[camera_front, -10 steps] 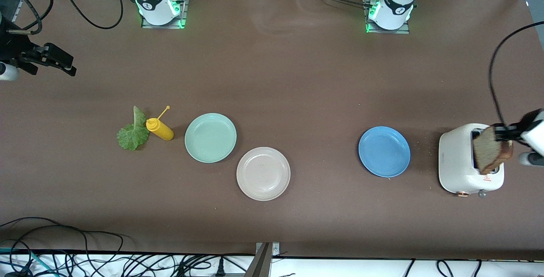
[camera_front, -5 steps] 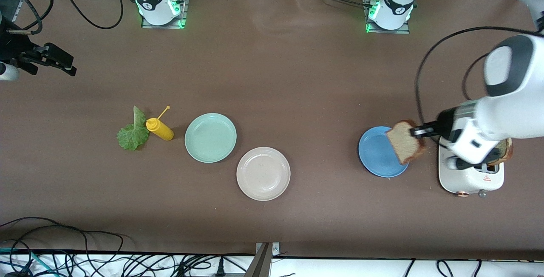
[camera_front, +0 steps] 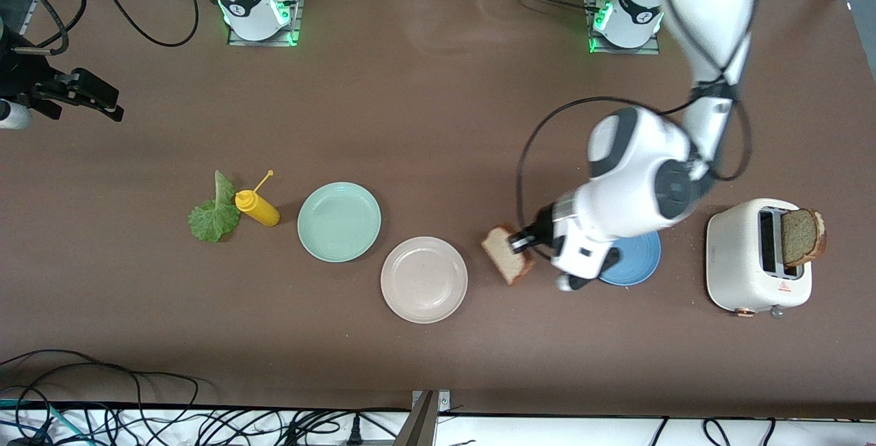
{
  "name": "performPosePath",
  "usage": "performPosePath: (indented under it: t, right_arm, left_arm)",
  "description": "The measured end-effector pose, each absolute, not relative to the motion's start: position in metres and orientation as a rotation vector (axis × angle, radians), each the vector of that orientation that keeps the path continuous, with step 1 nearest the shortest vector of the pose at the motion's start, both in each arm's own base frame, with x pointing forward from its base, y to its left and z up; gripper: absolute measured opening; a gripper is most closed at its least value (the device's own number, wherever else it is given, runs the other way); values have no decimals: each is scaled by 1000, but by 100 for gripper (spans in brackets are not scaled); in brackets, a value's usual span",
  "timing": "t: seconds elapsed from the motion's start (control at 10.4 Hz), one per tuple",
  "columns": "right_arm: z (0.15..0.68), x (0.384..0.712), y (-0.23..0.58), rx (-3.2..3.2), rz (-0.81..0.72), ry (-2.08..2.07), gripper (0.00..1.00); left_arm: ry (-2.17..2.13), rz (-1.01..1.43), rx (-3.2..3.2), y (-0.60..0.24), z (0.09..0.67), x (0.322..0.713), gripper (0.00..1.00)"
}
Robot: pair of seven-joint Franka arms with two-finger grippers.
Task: Make sandwich on beige plate with both arms
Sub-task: 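Carry the bread slice onto the beige plate and open the left gripper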
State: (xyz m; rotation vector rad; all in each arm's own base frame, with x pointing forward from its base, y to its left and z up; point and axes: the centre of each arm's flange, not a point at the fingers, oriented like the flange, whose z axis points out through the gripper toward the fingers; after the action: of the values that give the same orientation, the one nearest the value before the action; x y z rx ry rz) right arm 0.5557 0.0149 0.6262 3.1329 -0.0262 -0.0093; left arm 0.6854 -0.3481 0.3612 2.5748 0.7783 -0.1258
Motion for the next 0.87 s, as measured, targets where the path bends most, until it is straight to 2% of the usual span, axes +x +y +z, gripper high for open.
performPosePath:
  t: [0.19,0.58,0.87]
  right_arm:
    - [626,556,16,3133,-10,-23,100]
    - [626,556,17,3133,-9,-21,100]
    - [626,556,17,3133,-9,-20,100]
  left_arm:
    - [837,-60,2445,-395,333,678,8]
    - [879,71,2296,-436,317,667,8]
    - [901,115,2263,-462,283,652,8]
